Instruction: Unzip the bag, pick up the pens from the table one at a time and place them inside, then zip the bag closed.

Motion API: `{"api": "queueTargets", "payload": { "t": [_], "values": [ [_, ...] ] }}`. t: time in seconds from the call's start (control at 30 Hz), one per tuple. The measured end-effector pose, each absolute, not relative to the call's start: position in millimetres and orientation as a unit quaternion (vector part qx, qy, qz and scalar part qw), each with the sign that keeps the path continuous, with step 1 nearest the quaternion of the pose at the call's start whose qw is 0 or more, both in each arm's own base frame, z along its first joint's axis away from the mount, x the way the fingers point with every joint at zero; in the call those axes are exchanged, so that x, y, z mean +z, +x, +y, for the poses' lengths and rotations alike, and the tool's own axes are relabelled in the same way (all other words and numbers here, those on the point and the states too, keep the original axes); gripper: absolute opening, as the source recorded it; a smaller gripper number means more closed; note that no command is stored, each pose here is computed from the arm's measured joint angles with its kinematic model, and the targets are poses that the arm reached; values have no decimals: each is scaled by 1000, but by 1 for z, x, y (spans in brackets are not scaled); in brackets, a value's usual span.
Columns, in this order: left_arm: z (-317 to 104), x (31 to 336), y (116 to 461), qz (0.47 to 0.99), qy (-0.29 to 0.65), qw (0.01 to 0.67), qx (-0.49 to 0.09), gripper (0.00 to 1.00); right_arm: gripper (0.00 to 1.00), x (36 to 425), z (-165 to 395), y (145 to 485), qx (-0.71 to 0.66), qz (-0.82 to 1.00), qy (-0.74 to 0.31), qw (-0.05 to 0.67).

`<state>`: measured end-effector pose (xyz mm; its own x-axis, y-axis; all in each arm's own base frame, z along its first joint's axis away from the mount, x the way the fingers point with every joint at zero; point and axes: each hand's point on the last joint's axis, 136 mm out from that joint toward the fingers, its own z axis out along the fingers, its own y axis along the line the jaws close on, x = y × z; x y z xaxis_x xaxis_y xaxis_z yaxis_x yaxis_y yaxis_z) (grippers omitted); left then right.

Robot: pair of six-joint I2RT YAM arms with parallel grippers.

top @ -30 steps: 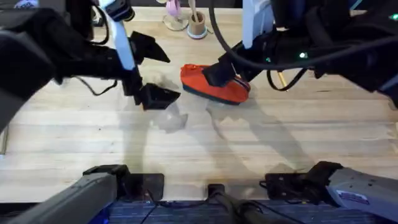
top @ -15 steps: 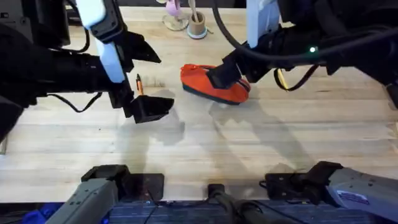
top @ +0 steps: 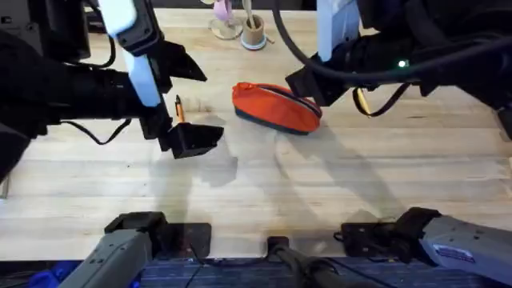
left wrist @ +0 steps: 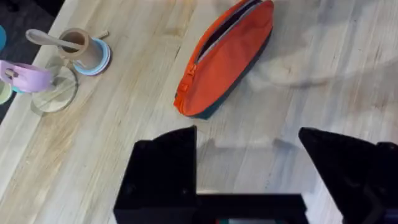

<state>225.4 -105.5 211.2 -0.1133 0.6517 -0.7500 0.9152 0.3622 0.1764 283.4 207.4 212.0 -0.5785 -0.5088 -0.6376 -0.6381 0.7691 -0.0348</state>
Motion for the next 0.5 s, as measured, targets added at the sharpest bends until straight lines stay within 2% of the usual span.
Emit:
{"api": "queueTargets", "payload": {
  "t": [0.33,0.5],
  "values": [
    [-106,211,225,727,539,391,-169,993,31,211,207,284,87,871,-357,327],
    [-105,211,225,727,539,391,-169,993,31,195,210,289,71,870,-380,307]
  ]
}}
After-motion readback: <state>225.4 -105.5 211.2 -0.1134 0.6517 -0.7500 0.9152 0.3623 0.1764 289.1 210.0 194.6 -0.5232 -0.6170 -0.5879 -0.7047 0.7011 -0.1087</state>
